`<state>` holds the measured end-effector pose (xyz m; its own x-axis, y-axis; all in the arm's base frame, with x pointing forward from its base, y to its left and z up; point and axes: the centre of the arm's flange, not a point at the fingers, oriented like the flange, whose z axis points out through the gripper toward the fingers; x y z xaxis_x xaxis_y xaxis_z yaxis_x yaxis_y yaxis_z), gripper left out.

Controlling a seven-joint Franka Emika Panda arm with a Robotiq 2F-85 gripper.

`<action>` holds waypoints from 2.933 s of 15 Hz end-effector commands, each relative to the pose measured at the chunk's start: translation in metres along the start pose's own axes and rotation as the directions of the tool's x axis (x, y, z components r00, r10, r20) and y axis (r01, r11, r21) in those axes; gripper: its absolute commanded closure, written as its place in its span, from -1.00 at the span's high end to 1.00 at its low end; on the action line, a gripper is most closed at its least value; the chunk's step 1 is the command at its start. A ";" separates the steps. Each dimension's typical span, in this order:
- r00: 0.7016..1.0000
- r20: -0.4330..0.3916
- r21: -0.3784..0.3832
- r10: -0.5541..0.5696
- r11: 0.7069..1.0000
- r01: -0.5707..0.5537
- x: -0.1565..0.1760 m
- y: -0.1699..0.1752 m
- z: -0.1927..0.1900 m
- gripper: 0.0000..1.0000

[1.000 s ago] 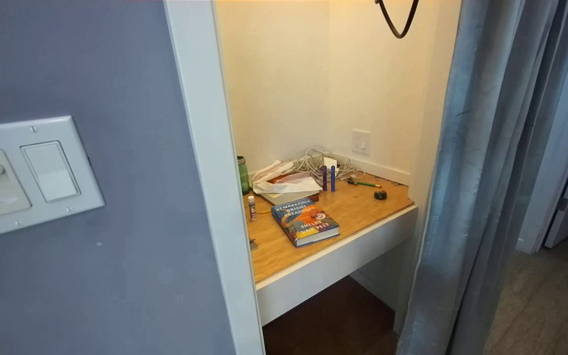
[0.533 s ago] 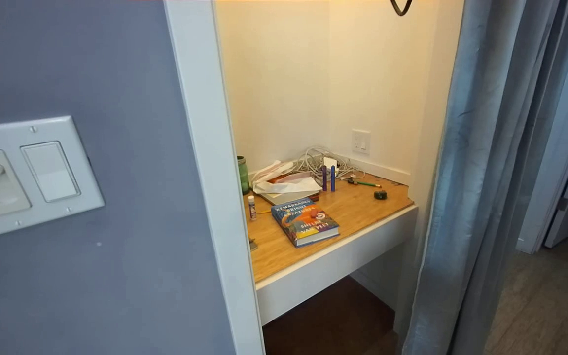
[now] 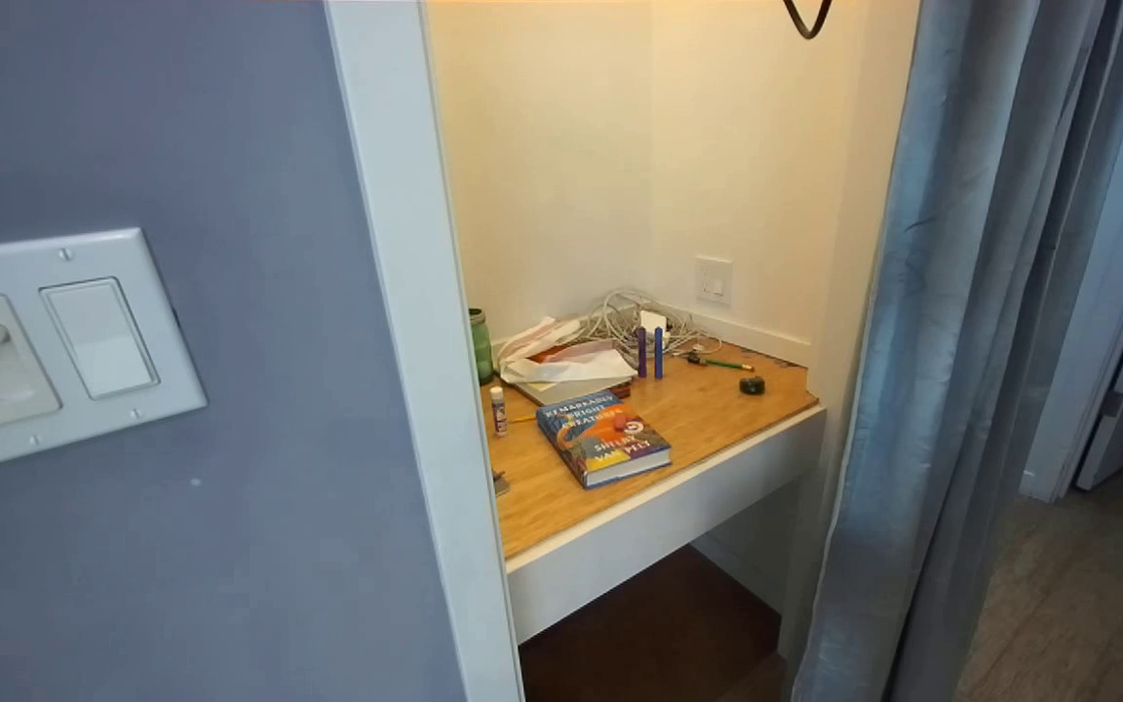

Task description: Pull the closet curtain to the left

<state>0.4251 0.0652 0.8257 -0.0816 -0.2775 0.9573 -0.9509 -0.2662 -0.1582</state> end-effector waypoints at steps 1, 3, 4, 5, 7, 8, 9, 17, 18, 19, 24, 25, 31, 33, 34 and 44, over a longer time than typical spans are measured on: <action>1.000 -0.026 0.017 -0.002 1.000 0.002 0.004 -0.008 0.002 0.35; 1.000 -0.022 0.018 -0.001 1.000 0.001 0.005 -0.009 0.003 0.04; 1.000 -0.019 0.018 0.001 1.000 -0.001 0.005 -0.009 0.004 -0.09; 1.000 -0.018 0.018 0.002 1.000 -0.002 0.005 -0.009 0.004 -0.24; 1.000 -0.015 0.016 0.003 1.000 -0.002 0.006 -0.008 0.006 -0.53; 1.000 -0.017 0.010 0.008 1.000 -0.008 0.006 -0.009 0.007 -0.65; 1.000 -0.015 0.005 0.009 1.000 -0.009 0.006 -0.009 0.007 -0.78; 1.000 -0.013 0.005 0.010 1.000 -0.010 0.006 -0.011 0.007 -0.90; 1.000 -0.012 0.004 0.014 1.000 -0.014 0.007 -0.011 0.008 -0.91; 1.000 -0.012 0.000 0.019 1.000 -0.019 0.007 -0.011 0.008 -0.92; 0.999 -0.007 -0.006 0.035 0.999 -0.035 0.008 -0.013 0.008 -0.97; 0.999 -0.004 -0.004 0.033 0.999 -0.033 0.007 -0.013 0.008 -0.95; 1.000 -0.003 0.002 0.002 1.000 -0.002 0.004 -0.014 0.006 -0.96; 1.000 0.001 -0.001 -0.022 1.000 0.022 0.002 -0.014 0.003 -0.97; 1.000 0.002 0.003 -0.030 1.000 0.030 0.001 -0.014 0.001 -0.97; 0.987 -0.014 0.069 -0.160 0.985 0.161 -0.016 -0.009 -0.030 -0.96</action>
<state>0.4314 0.0866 0.8224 0.0299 -0.2450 0.9691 -0.9385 -0.3406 -0.0571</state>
